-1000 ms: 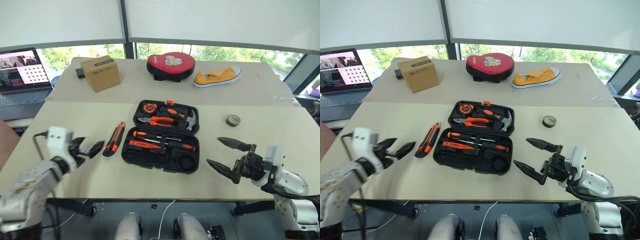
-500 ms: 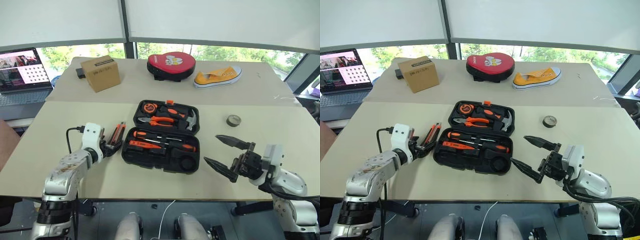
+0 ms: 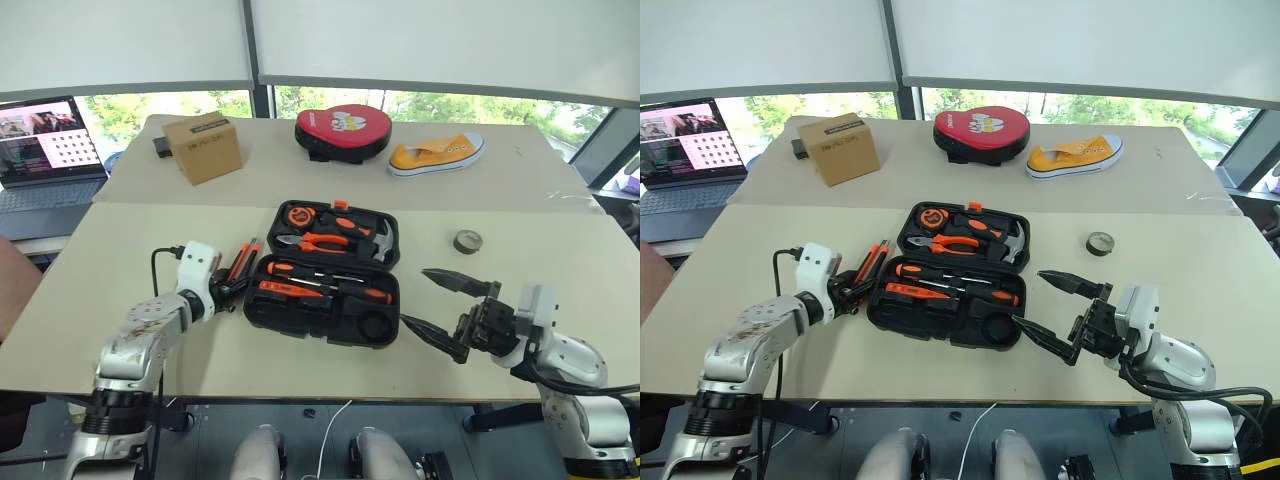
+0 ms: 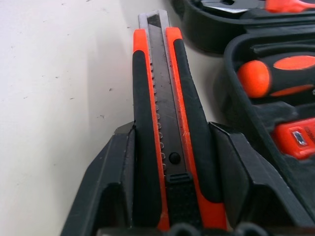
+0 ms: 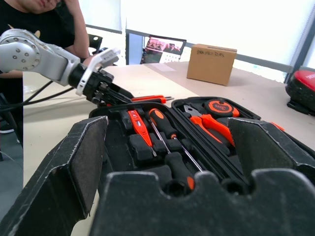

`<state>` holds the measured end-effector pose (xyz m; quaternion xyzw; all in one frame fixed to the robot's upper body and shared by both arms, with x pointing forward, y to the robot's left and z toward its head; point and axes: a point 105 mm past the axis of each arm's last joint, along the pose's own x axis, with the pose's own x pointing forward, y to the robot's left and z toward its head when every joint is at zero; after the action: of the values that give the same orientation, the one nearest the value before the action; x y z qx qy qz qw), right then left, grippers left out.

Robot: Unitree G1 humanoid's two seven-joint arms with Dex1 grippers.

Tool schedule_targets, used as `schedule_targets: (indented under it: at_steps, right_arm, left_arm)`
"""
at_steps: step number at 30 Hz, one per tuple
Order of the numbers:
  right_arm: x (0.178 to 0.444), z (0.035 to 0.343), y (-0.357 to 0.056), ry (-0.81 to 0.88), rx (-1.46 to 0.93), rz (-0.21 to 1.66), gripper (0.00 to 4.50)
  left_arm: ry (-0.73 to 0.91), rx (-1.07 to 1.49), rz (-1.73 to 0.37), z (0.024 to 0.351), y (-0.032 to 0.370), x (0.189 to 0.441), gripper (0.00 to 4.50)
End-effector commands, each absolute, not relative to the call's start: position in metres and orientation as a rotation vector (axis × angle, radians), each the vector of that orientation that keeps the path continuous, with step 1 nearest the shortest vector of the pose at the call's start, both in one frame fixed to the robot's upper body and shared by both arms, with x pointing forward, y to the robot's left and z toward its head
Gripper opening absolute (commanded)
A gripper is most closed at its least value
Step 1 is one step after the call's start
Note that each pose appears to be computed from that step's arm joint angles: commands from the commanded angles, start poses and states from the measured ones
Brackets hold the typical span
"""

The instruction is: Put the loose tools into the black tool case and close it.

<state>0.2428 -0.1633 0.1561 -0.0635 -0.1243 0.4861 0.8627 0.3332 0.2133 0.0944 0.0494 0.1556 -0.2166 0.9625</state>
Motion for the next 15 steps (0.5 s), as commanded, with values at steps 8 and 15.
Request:
schedule_targets:
  at_steps: [8,15]
  right_arm:
    - [0.230,0.165,-0.176,-0.251,-0.158,1.021,4.50]
    - [0.225,0.160,-0.178,-0.237,-0.158,1.000,4.50]
  left_arm:
    - [0.075,0.540,-1.069,0.179,0.197,0.306,1.75]
    - [0.043,0.583,-1.541,0.166,0.109,0.280,1.75]
